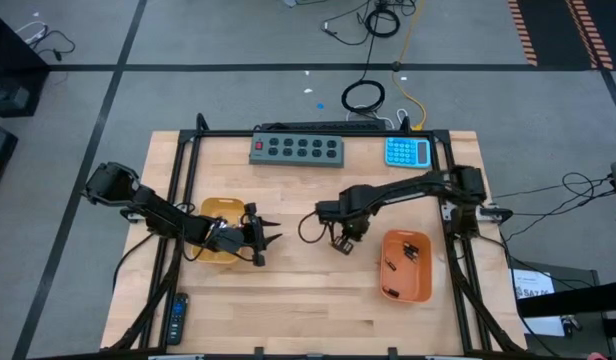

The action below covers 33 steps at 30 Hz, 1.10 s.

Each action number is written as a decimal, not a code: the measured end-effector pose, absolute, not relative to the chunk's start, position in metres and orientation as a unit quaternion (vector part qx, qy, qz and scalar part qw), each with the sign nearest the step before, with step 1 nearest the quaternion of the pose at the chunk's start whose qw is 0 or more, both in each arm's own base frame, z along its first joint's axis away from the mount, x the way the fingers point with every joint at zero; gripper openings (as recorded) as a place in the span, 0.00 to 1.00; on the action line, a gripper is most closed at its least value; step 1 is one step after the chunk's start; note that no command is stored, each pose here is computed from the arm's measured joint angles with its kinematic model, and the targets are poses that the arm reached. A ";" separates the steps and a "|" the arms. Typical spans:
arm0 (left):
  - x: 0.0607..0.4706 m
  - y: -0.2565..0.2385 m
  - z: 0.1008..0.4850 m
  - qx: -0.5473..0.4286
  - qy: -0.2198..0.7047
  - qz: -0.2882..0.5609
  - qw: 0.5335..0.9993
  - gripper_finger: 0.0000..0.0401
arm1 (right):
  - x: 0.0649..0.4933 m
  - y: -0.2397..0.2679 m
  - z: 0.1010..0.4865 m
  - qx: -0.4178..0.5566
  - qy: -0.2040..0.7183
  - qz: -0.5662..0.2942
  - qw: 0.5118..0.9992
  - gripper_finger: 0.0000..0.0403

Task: Sort batteries
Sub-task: Put the black battery into the orange bin, then return to Home Position

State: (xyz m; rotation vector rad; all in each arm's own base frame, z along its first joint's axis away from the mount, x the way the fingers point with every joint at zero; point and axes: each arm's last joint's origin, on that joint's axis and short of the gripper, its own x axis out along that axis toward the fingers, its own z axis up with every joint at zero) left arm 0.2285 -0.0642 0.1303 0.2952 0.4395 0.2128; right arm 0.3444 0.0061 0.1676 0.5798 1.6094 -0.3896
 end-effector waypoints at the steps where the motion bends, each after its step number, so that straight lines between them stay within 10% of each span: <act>1: 0.229 -0.064 0.130 0.146 0.217 0.105 0.960 0.36 | 0.344 0.008 0.175 0.259 0.694 -0.169 0.650 0.01; 11: 0.227 -0.064 0.127 0.134 0.232 0.108 0.957 0.36 | 0.302 0.067 0.240 0.282 0.593 -0.235 0.717 0.00; 21: 0.232 -0.067 0.136 0.107 0.207 0.105 0.967 0.36 | 0.225 0.126 0.197 0.336 0.551 -0.311 0.698 0.01; 33: 0.218 -0.072 0.171 0.076 0.151 0.094 0.981 0.36 | 0.190 0.129 0.166 0.303 0.540 -0.346 0.705 0.30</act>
